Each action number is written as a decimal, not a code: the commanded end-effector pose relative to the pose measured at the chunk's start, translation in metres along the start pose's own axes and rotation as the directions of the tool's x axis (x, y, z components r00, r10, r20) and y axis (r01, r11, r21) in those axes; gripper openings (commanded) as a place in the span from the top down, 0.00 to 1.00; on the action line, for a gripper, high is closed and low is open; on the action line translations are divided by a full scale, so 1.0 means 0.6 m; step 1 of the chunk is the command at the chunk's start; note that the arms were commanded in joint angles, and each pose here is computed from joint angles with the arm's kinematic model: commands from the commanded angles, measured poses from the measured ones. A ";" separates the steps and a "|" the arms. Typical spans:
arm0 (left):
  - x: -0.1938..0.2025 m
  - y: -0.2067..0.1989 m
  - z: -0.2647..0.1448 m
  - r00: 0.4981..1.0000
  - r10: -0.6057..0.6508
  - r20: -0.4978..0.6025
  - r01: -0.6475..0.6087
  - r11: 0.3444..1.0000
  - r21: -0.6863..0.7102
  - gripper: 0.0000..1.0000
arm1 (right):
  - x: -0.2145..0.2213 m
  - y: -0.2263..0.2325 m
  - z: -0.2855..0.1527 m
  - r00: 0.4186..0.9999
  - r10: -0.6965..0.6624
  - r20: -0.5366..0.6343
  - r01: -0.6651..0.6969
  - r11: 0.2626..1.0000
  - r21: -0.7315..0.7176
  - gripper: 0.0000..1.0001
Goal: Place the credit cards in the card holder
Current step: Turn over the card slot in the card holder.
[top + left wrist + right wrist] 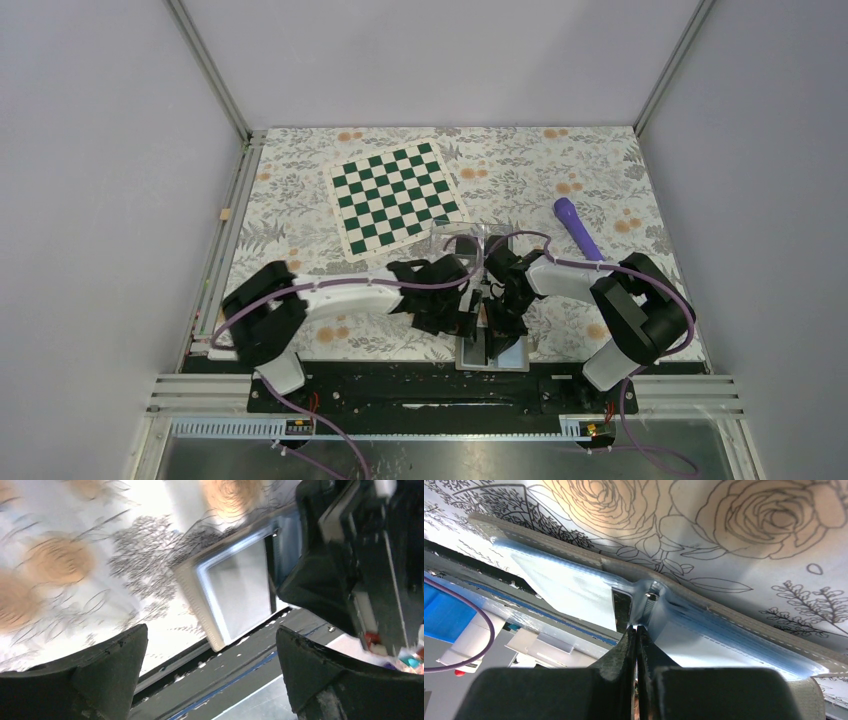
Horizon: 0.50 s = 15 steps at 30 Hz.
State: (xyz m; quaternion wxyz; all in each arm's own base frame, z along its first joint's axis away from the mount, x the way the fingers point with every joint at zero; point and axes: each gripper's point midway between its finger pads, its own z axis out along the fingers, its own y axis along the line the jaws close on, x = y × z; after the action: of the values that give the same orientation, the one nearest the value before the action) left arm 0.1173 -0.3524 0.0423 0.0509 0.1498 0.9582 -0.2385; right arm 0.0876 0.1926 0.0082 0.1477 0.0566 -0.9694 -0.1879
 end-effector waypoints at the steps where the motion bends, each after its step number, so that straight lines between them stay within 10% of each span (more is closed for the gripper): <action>1: -0.062 0.027 -0.094 0.938 -0.038 0.345 0.055 0.998 -0.039 0.01 | -0.009 -0.017 0.010 0.999 -0.017 0.031 0.016 0.999 0.048 0.96; 8: -0.078 0.077 -0.177 0.783 -0.224 0.581 0.183 0.975 0.129 0.01 | -0.010 -0.019 0.009 0.999 -0.020 0.034 0.018 0.998 0.054 0.97; 15: -0.057 0.025 -0.143 0.832 -0.335 0.441 0.157 0.906 0.393 0.16 | -0.009 -0.019 0.009 0.999 -0.021 0.036 0.019 0.998 0.053 0.97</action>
State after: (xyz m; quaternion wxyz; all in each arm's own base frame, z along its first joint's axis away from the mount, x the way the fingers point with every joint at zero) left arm 0.1571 -0.2719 0.0957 0.2672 -0.0349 0.9029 -0.3348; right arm 0.0876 0.1926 0.0082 0.1476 0.0566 -0.9694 -0.1877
